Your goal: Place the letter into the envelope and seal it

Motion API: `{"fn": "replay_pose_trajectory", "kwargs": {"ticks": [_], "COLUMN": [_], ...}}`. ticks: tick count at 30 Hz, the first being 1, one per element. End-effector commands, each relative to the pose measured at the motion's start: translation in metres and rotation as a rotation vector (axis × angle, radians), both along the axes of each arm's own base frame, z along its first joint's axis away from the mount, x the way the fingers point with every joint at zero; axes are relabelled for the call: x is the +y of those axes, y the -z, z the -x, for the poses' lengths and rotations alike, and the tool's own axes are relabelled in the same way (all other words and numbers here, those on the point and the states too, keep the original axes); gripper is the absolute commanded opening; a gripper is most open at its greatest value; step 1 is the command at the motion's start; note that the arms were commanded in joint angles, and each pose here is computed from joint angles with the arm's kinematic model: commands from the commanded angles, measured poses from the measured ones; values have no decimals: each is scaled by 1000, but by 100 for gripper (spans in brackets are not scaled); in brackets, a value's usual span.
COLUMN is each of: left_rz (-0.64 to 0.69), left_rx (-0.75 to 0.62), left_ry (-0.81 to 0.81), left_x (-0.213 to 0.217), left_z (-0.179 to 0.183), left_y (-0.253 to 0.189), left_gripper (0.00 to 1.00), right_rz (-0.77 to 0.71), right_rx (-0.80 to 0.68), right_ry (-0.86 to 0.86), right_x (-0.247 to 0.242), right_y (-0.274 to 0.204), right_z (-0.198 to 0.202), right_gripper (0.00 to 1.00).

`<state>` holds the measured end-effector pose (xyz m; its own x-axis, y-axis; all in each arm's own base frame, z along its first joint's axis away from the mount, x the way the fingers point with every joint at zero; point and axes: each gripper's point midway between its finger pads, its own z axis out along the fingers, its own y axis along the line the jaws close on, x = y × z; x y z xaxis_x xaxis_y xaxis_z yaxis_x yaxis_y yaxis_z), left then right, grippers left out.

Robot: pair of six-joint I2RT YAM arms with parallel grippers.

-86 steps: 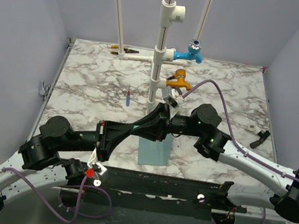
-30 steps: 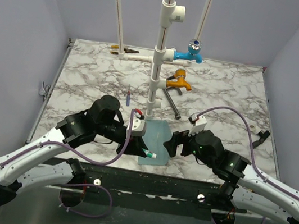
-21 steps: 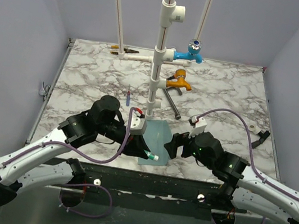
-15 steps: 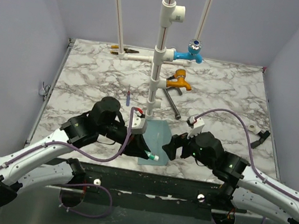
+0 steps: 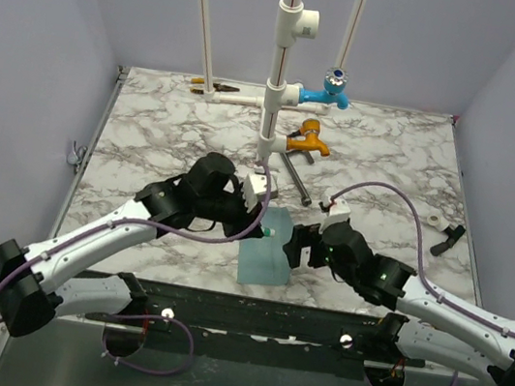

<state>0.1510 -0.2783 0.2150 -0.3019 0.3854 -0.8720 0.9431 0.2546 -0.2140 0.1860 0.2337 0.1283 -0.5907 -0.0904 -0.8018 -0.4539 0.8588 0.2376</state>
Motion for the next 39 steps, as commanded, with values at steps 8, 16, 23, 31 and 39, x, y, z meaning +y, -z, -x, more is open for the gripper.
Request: {"fn": "replay_pose_trajectory", "kwargs": {"ticks": [8, 16, 23, 31, 39], "left_rz": [-427, -558, -628, -694, -832], "left_rx": [333, 437, 384, 320, 296], "left_ry": [-357, -412, -461, -481, -459], "left_x": [7, -10, -14, -19, -7], "left_z": [-38, -30, -47, -61, -60], "left_y": [90, 124, 136, 147, 173], "left_gripper": [0, 0, 0, 0, 0], "right_rz": [-34, 22, 40, 84, 74], "right_rx": [11, 43, 44, 76, 56], "right_ry": [193, 215, 240, 229, 219], "right_x": [4, 0, -7, -5, -3], "right_y": [27, 58, 75, 98, 92], "right_z": [-33, -32, -35, -36, -38], "right_gripper": [98, 95, 95, 95, 94]}}
